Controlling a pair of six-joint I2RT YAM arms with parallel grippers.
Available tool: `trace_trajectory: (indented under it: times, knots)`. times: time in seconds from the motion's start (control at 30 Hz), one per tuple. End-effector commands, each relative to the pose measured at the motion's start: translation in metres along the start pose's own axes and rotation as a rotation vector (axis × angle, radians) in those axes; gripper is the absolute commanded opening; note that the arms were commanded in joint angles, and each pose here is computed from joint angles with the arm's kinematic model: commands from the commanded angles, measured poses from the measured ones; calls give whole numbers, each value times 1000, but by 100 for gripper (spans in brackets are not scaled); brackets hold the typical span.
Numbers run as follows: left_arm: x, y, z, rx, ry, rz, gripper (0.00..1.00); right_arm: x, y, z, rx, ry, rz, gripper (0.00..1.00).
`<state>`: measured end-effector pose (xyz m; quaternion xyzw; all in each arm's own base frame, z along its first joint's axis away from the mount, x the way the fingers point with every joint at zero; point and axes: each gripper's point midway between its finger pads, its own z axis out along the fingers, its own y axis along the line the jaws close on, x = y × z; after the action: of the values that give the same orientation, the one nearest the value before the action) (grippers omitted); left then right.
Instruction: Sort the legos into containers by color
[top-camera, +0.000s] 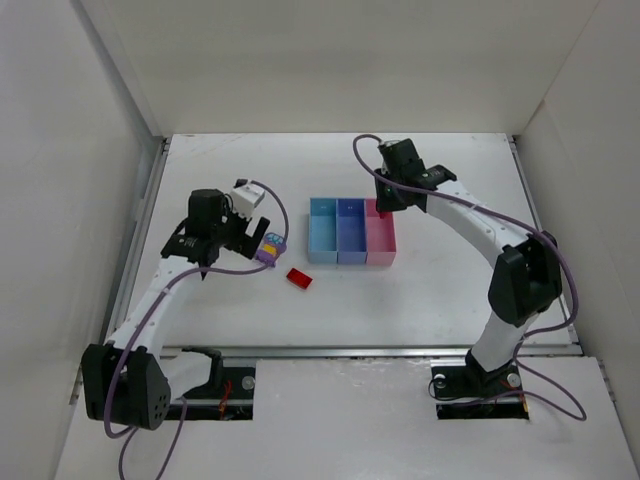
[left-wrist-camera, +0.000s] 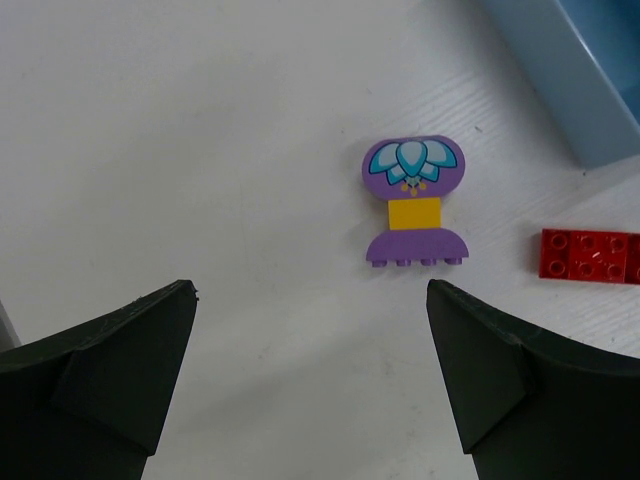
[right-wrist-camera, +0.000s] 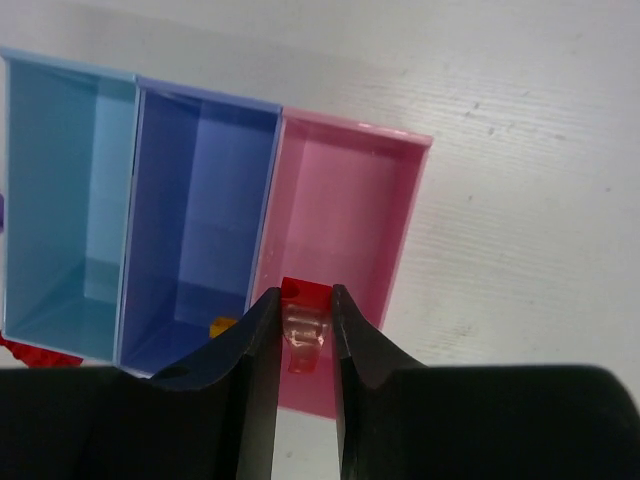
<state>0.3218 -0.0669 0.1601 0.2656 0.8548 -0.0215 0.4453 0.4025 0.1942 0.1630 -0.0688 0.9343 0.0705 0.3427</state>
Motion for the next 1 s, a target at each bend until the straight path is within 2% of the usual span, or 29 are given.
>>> trace_trajectory:
  times: [0.0,0.03,0.1,0.17,0.2,0.27,0.5,0.6,0.77,0.97]
  knots:
    - [2,-14,3,61,28,68,100,2,13,-3,-68,9,-7,0]
    - [8,-15,5,51,54,74,100,5,12,3,-64,23,-8,0]
    - [21,-11,15,18,122,112,100,12,13,8,-67,47,-10,17]
    - [21,-13,20,13,142,127,100,17,10,15,-50,61,-12,42]
    - [19,-13,22,14,143,127,100,17,10,15,-50,61,-12,63]
    - [18,-16,27,35,142,125,100,7,12,11,-56,39,-19,72]
    - [7,-32,41,149,135,101,100,-16,7,-2,-59,-23,-9,74]
    - [11,-33,47,154,149,99,100,-17,-5,-1,-31,-19,5,69]
    - [10,-26,48,160,142,83,100,-24,3,-6,-98,-27,-32,69]
    - [14,-39,57,234,151,61,100,-44,20,-26,-181,-95,-48,69]
